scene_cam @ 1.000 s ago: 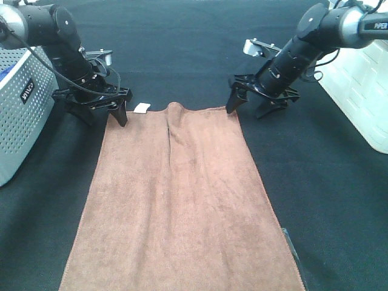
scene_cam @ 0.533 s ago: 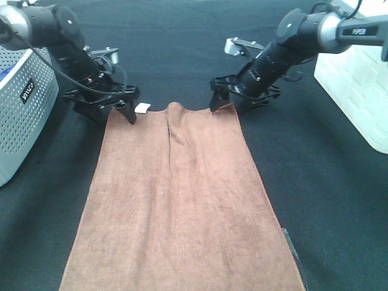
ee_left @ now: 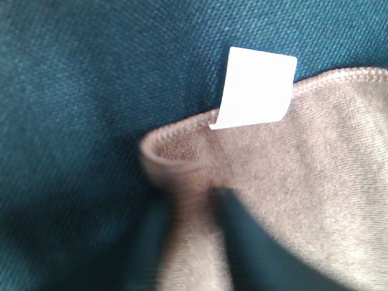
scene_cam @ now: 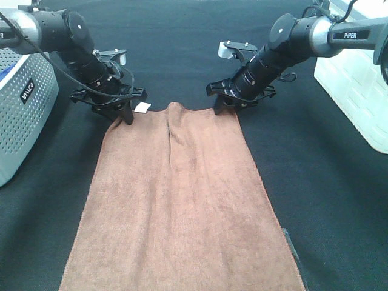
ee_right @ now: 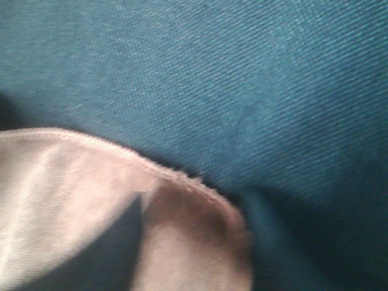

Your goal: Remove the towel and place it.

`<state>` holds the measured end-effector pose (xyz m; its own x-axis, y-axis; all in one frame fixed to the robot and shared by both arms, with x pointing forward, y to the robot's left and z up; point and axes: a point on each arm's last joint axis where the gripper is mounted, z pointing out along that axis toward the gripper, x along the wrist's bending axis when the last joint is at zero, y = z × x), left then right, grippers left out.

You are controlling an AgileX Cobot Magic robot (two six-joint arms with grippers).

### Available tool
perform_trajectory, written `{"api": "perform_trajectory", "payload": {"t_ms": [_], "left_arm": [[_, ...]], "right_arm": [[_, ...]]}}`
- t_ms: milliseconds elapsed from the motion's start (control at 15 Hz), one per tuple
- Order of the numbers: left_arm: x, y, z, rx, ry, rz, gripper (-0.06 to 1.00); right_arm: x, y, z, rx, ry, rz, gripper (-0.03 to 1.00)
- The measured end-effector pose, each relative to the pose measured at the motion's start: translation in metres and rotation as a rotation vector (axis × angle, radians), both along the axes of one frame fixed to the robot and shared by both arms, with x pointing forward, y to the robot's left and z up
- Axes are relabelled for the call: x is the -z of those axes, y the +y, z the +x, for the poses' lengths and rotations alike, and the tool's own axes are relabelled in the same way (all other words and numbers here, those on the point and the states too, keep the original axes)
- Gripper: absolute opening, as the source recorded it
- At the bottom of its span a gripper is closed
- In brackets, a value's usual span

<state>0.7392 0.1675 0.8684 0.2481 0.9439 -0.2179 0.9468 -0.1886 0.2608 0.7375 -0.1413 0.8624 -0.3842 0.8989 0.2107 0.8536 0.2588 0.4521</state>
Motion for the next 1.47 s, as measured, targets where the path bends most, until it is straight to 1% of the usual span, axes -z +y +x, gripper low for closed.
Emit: {"api": "perform_trajectory", "payload": {"t_ms": [67, 133, 200, 333, 400, 533, 600, 733, 867, 1133, 1333, 1467], "left_arm": [[0.0, 0.0, 0.0, 0.02, -0.006, 0.005, 0.06], [0.0, 0.0, 0.0, 0.038, -0.012, 0.008, 0.02], [0.0, 0.0, 0.0, 0.051, -0.016, 0.01, 0.0], [0.0, 0.0, 0.0, 0.065, -0.021, 0.017, 0.0], [0.0, -0.001, 0.0, 0.076, -0.025, 0.029, 0.0], [-0.006, -0.001, 0.003, 0.096, -0.042, 0.059, 0.0], [-0.009, -0.001, 0.007, 0.101, -0.067, 0.07, 0.0], [-0.02, -0.002, 0.015, 0.098, -0.126, 0.069, 0.0], [-0.028, -0.003, 0.022, 0.087, -0.2, 0.061, 0.0], [-0.044, -0.003, 0.041, 0.054, -0.412, 0.06, 0.0], [-0.05, -0.002, 0.051, 0.038, -0.556, 0.072, 0.0], [-0.056, -0.002, 0.056, 0.024, -0.638, 0.067, 0.0]], "right_arm": [[0.0, -0.001, 0.0, -0.007, -0.006, -0.014, 0.16], [0.001, -0.002, 0.0, -0.013, -0.009, -0.026, 0.04], [0.0, -0.001, 0.0, -0.023, -0.017, -0.04, 0.0], [-0.002, -0.001, 0.0, -0.053, -0.037, -0.083, 0.0], [-0.003, -0.001, 0.0, -0.064, -0.043, -0.1, 0.0], [-0.006, -0.005, 0.001, -0.1, -0.065, -0.166, 0.0], [-0.009, -0.007, 0.002, -0.114, -0.091, -0.198, 0.0], [-0.017, -0.007, 0.008, -0.114, -0.147, -0.21, 0.0], [-0.031, -0.006, 0.018, -0.091, -0.227, -0.195, 0.0], [-0.052, -0.005, 0.033, -0.034, -0.388, -0.158, 0.0], [-0.058, -0.022, 0.044, 0.048, -0.466, -0.129, 0.0], [-0.062, -0.035, 0.051, 0.108, -0.509, -0.098, 0.0]]}}
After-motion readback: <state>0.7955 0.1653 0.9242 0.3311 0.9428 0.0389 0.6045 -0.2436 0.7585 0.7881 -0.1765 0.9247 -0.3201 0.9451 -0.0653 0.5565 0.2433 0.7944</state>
